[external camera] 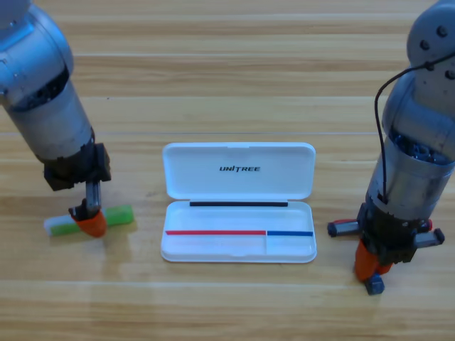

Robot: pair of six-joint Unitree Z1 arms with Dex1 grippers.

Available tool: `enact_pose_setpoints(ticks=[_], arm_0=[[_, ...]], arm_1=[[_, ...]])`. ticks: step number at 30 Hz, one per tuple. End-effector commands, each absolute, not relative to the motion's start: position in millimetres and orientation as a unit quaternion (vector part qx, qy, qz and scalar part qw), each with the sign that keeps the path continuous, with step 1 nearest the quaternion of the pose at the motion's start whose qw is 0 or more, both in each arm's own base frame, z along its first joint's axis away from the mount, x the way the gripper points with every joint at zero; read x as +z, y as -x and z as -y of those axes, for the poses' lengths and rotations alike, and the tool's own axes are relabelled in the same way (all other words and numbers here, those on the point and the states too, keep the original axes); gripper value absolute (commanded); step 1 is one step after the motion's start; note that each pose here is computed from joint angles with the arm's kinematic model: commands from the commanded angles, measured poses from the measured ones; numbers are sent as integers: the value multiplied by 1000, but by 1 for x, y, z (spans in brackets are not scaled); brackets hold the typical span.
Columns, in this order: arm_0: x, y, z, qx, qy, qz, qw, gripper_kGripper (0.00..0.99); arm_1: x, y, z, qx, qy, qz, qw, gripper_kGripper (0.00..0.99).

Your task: Clean up eraser and pencils

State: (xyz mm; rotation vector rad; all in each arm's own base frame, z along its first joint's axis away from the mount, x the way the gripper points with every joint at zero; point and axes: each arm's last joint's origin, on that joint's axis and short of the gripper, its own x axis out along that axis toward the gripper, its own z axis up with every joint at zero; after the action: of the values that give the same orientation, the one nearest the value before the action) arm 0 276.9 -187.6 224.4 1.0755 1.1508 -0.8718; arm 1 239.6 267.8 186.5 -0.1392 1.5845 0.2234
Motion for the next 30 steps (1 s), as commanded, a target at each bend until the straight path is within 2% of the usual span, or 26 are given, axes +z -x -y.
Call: enact_pose_setpoints(ticks=[1, 6, 9, 11, 14, 18, 22, 30], arm_0=[[200, -289, 176, -377, -459, -530, 605, 976], [193, -291, 168, -378, -456, -534, 603, 976], [189, -291, 164, -377, -454, -535, 604, 976], [187, -291, 163, -378, -453, -535, 605, 976], [183, -290, 164, -382, -449, -537, 604, 976], [179, -291, 164, -383, -448, -540, 601, 974], [175, -291, 165, -385, -447, -541, 599, 945], [168, -292, 165, -387, -447, -548, 592, 873]], arm_1=[[151, -240, -255, 75, 81, -747, 655, 0], [156, -237, -250, 76, 86, -749, 652, 0], [178, -235, -248, 103, 111, -748, 647, 0], [205, -235, -246, 148, 160, -727, 651, 0], [243, -229, -242, 253, 286, -665, 642, 0], [269, -229, -238, 319, 383, -613, 613, 0], [275, -229, -241, 411, 447, -571, 552, 0], [260, -233, -256, 493, 480, -538, 487, 0]])
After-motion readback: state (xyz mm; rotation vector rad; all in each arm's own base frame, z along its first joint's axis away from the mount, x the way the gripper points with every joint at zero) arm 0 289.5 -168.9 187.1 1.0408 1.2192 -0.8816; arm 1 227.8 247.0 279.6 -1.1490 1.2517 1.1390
